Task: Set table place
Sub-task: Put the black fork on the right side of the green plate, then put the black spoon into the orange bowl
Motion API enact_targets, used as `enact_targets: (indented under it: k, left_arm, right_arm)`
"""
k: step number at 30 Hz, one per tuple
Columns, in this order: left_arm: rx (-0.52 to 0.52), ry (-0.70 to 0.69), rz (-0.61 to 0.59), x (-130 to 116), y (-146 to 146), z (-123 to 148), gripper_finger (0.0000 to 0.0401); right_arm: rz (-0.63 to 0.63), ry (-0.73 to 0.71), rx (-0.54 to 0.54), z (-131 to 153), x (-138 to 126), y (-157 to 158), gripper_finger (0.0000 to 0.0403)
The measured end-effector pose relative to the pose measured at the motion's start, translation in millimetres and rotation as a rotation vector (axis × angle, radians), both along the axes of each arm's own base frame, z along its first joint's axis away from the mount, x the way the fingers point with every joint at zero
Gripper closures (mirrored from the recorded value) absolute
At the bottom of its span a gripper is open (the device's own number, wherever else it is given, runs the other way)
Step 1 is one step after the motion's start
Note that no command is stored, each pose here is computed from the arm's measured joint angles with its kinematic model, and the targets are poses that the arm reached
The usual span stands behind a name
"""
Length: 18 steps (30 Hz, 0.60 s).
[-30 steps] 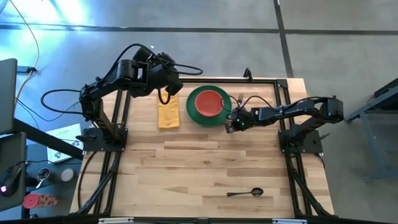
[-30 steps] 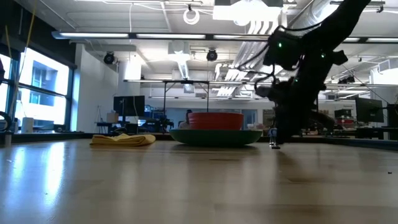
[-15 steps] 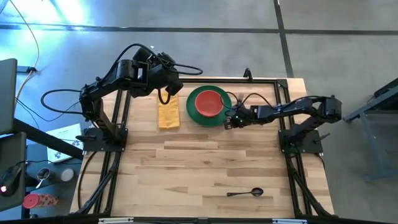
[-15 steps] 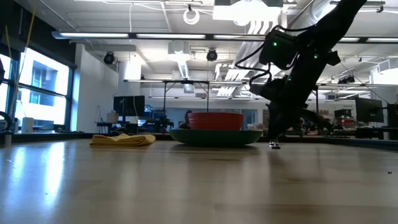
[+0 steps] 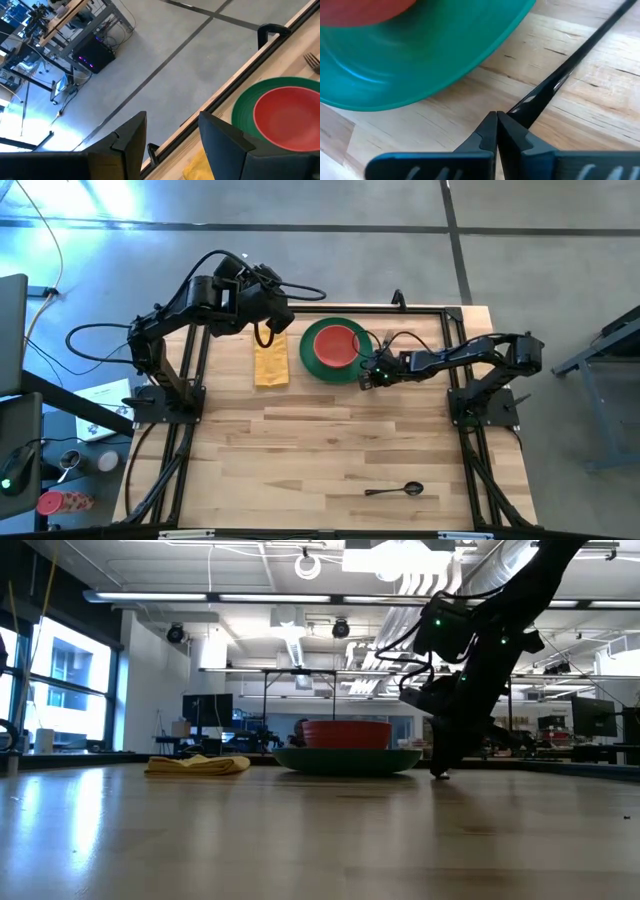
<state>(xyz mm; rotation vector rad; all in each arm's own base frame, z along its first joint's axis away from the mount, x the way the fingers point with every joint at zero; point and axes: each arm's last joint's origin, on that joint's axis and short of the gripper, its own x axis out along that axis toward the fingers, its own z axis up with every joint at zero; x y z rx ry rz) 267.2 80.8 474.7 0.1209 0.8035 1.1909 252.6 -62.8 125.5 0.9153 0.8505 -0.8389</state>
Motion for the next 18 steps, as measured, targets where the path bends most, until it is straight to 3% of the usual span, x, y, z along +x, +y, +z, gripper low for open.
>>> enact_targets:
  k: [13, 18]
  left_arm:
    - [0.0, 0.0, 0.0, 0.0, -0.1, 0.0, 0.0231]
    - [0.0, 0.001, 0.0, 0.0, 0.0, 0.0, 0.0231]
  right_arm:
    - [0.053, 0.051, 0.04, 6.0, -10.1, 3.6, 0.0403]
    - [0.045, 0.0, 0.014, 18.4, -12.5, 0.8, 0.0403]
